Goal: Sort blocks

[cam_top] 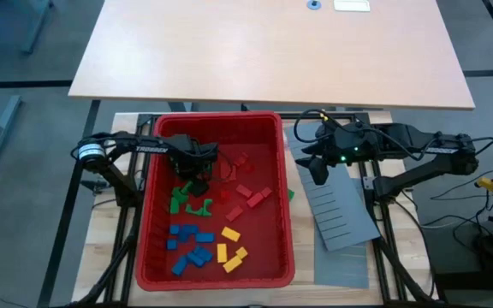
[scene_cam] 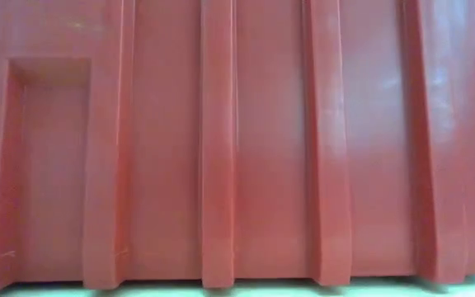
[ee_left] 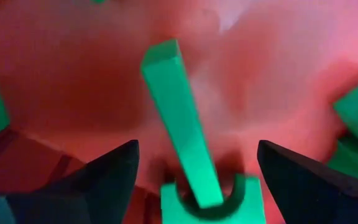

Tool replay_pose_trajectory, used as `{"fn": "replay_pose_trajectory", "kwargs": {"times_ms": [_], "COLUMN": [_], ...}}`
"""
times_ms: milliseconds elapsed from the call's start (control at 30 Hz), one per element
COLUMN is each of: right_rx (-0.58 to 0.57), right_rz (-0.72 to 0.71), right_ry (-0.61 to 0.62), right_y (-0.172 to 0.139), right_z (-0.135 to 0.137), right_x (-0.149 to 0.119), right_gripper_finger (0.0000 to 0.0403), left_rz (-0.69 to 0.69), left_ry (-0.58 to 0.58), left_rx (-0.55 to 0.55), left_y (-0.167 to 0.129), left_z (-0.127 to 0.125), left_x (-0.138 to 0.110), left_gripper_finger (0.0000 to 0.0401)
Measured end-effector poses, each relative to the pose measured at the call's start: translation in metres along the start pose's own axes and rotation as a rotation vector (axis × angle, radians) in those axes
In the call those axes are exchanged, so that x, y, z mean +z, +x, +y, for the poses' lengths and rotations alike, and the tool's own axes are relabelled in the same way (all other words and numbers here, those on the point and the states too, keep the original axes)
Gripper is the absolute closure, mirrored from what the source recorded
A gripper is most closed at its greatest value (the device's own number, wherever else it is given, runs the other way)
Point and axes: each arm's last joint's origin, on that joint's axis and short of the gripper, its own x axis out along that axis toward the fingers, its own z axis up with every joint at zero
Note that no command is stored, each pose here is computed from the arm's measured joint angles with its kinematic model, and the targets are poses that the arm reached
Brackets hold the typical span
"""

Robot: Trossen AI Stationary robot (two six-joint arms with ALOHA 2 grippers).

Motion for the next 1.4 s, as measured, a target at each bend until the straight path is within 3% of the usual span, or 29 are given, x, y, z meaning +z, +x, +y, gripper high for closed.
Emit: {"fn": "replay_pose_trajectory", "kwargs": {"times_ms": [133, 233, 333, 467, 500, 700, 833, 967, 1167, 1300, 1400], "right_rx": [0.0, 0.004, 0.018, 0.035, 0.038, 0.058, 0.061, 0.076, 0.144, 0.244, 0.309], "right_rz": [0.0, -0.006, -0.028, -0.053, -0.059, -0.087, -0.092, -0.121, -0.243, -0.362, -0.423], "right_ry": [0.004, 0.008, 0.013, 0.019, 0.02, 0.026, 0.018, -0.014, -0.057, -0.082, -0.103], "right_y": [0.0, 0.0, 0.0, 0.0, 0.0, -0.001, -0.001, 0.001, 0.005, 0.011, 0.017], "right_z": [0.0, 0.0, 0.002, 0.003, 0.004, 0.006, 0.006, 0.008, 0.017, 0.028, 0.036], "right_x": [0.0, 0.001, 0.003, 0.005, 0.006, 0.009, 0.009, 0.012, 0.025, 0.038, 0.045], "right_gripper_finger": [0.0197, 0.0199, 0.0199, 0.02, 0.0199, 0.02, 0.0203, 0.0203, 0.0201, 0.0191, 0.018], "left_rz": [-0.02, -0.038, -0.051, -0.058, -0.057, -0.079, -0.191, -0.408, -0.896, -1.124, -1.228], "left_ry": [-0.033, -0.048, -0.066, -0.064, -0.064, -0.047, -0.026, 0.028, 0.13, 0.147, 0.178], "left_rx": [-0.01, -0.017, -0.023, -0.026, -0.026, -0.032, -0.083, -0.197, -0.352, -0.434, -0.477], "left_y": [0.008, 0.01, 0.011, 0.014, 0.014, 0.008, -0.027, -0.09, -0.192, -0.229, -0.238], "left_z": [0.0, -0.002, -0.002, -0.002, -0.002, -0.007, -0.023, -0.045, -0.067, -0.071, -0.077], "left_x": [-0.001, 0.0, 0.001, 0.001, 0.0, -0.001, 0.001, -0.004, -0.032, -0.048, -0.05], "left_gripper_finger": [0.0093, 0.0126, 0.0203, 0.0348, 0.0361, 0.0363, 0.0363, 0.0363, 0.0363, 0.0363, 0.0363]}}
